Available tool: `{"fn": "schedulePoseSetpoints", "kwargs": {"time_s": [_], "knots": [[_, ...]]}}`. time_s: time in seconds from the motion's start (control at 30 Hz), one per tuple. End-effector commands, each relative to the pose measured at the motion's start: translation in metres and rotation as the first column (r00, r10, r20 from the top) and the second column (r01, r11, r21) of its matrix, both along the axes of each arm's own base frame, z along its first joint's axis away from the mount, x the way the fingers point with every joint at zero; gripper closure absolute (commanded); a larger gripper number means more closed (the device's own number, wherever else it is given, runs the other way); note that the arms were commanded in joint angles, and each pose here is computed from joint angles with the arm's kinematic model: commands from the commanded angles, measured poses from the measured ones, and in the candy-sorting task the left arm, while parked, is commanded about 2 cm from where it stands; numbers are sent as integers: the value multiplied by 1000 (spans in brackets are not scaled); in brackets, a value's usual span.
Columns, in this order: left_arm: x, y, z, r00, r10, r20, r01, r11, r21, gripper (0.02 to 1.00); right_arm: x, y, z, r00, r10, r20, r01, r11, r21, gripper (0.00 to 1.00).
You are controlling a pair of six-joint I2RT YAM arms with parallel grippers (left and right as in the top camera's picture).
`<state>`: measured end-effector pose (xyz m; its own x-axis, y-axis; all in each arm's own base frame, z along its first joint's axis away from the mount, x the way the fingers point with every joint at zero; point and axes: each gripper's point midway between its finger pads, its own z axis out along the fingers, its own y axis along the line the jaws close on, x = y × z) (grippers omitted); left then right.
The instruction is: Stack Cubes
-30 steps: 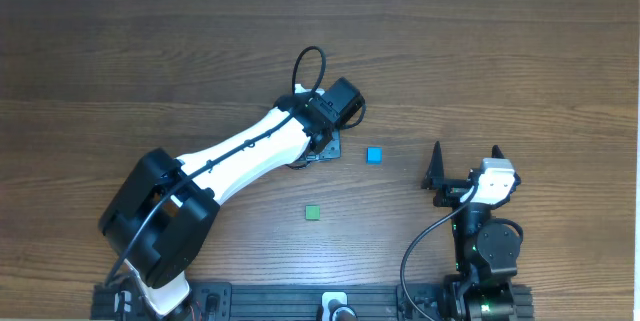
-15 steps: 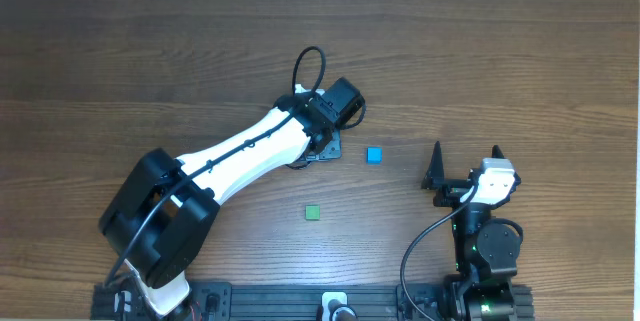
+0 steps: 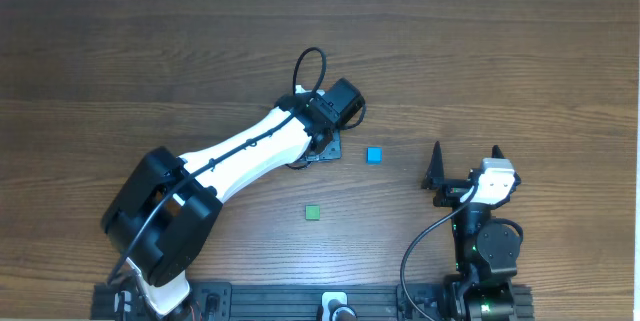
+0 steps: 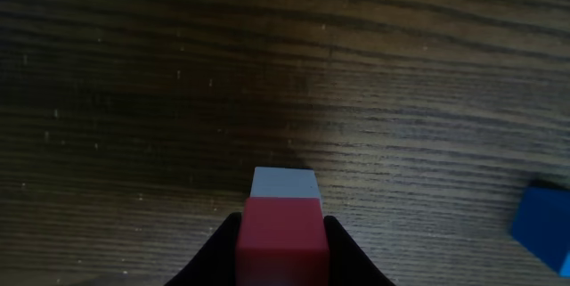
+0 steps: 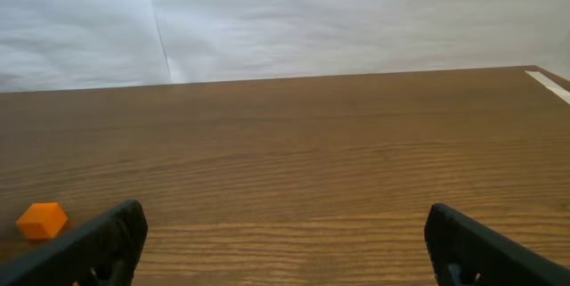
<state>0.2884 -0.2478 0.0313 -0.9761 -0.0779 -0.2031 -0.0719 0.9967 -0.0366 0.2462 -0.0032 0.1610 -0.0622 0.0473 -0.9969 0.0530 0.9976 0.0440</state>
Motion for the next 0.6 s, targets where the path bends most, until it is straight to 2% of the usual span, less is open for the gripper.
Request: {"fn": "schedulePoseSetpoints", "kwargs": {"time_s": [0.03, 0.1, 0.13, 0.23, 0.27, 0.3, 0.33, 0.47, 0.57, 0.6], "knots": [[0, -2, -4, 1000, 12, -10, -12, 1000, -3, 798, 0, -1, -2, 1000, -1, -1, 1, 1000, -1, 9], [0, -2, -4, 1000, 12, -10, -12, 1000, -3, 706, 0, -1, -2, 1000, -1, 0, 1, 1000, -1, 9], [0, -2, -4, 1000, 16, -10, -16, 1000, -3, 540, 0, -1, -2, 1000, -1, -1, 1, 1000, -1, 9], [0, -2, -4, 1000, 19, -10, -19, 1000, -4, 325, 0, -1, -2, 1000, -1, -1, 1, 1000, -1, 9], [0, -2, -4, 1000, 19, -10, -19, 1000, -4, 209, 0, -1, -2, 1000, -1, -1, 1, 1000, -1, 9], [0, -2, -4, 1000, 19, -10, -19, 1000, -4, 165, 0, -1, -2, 1000, -2, 0, 2, 1000, -1, 9], [1, -2, -3, 1000, 20, -6, -20, 1000, -2, 77, 0, -1, -2, 1000, -1, -1, 1, 1000, -1, 9], [34, -1, 22, 994, 50, 94, -50, 999, -6, 58, 0, -1, -2, 1000, -2, 0, 2, 1000, -1, 9], [93, -4, 63, 979, 50, 199, -38, 997, -60, 66, 0, -1, -2, 1000, -1, -1, 1, 1000, -1, 7], [101, -3, 66, 977, 55, 205, -43, 997, -62, 75, 0, -1, -2, 1000, -2, -1, 2, 1000, -1, 7]]}}
